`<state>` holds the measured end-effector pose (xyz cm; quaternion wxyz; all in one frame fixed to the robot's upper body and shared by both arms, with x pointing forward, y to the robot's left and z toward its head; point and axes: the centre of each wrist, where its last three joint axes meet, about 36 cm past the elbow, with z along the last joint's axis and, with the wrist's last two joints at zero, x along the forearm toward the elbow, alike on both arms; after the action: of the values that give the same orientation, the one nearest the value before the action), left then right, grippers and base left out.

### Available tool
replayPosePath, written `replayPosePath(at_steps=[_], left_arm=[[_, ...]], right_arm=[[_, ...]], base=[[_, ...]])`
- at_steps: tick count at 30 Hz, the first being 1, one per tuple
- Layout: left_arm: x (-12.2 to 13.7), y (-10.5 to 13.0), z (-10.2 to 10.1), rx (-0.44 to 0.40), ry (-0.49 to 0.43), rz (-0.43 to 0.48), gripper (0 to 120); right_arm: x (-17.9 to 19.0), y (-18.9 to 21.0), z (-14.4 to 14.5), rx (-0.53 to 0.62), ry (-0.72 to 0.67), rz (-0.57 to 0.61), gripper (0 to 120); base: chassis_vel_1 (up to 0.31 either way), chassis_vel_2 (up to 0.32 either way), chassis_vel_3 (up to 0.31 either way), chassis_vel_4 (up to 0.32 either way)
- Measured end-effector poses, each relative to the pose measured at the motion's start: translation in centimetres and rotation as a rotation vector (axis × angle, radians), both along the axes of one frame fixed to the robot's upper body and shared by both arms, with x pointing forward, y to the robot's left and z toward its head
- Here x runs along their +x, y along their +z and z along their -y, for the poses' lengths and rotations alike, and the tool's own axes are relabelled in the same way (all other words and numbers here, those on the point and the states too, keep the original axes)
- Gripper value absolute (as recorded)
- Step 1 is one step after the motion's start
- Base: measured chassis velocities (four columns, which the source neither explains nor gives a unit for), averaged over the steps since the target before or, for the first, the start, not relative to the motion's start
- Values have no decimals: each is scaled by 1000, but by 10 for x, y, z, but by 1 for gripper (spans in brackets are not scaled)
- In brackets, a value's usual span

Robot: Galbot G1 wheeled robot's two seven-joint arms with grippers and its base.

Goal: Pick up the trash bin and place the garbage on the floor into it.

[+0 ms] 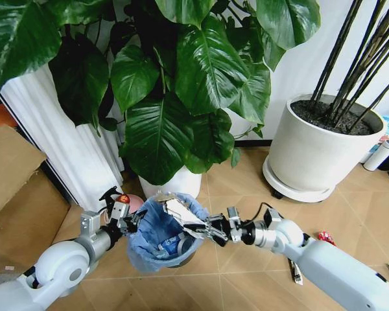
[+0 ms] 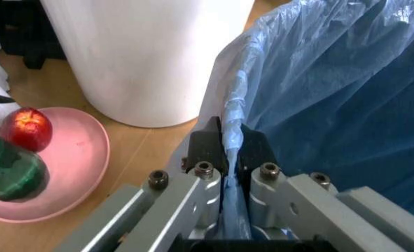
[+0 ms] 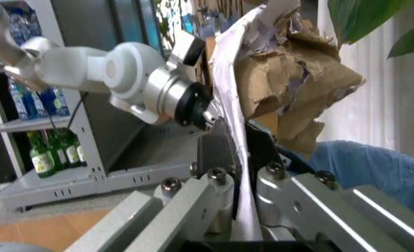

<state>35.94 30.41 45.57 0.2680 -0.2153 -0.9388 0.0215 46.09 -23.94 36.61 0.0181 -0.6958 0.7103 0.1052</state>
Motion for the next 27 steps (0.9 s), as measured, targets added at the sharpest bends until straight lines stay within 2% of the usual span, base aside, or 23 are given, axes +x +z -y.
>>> replayPosePath(at_steps=[1,4,8,10,12,14,16,20,22,27], left_arm=[[0,0,0,0,0,0,0],[-1,1,1,0,1,2,0],[-2,3,2,0,1,3,0],[-2,3,2,2,1,2,0],[-2,4,2,3,1,2,0],[-1,5,2,3,6,6,0],[-1,5,1,2,8,8,0],[0,6,2,-1,13,12,0],[0,6,2,-1,14,13,0],[1,5,1,3,21,14,0]], right_arm=[[3,3,-1,-6,2,8,0],[10,11,2,-36,8,25,15],[12,17,6,-65,14,33,23],[12,24,11,-104,20,40,35],[12,25,12,-112,20,42,37],[12,30,17,-142,11,45,48],[12,32,19,-151,8,44,52],[11,40,28,-175,-9,54,72],[11,41,29,-176,-10,56,75],[11,43,34,-197,-14,69,96]], base=[[0,0,0,0],[0,0,0,0],[0,0,0,0],[0,0,0,0],[0,0,0,0],[0,0,0,0],[0,0,0,0],[0,0,0,0],[0,0,0,0],[0,0,0,0]])
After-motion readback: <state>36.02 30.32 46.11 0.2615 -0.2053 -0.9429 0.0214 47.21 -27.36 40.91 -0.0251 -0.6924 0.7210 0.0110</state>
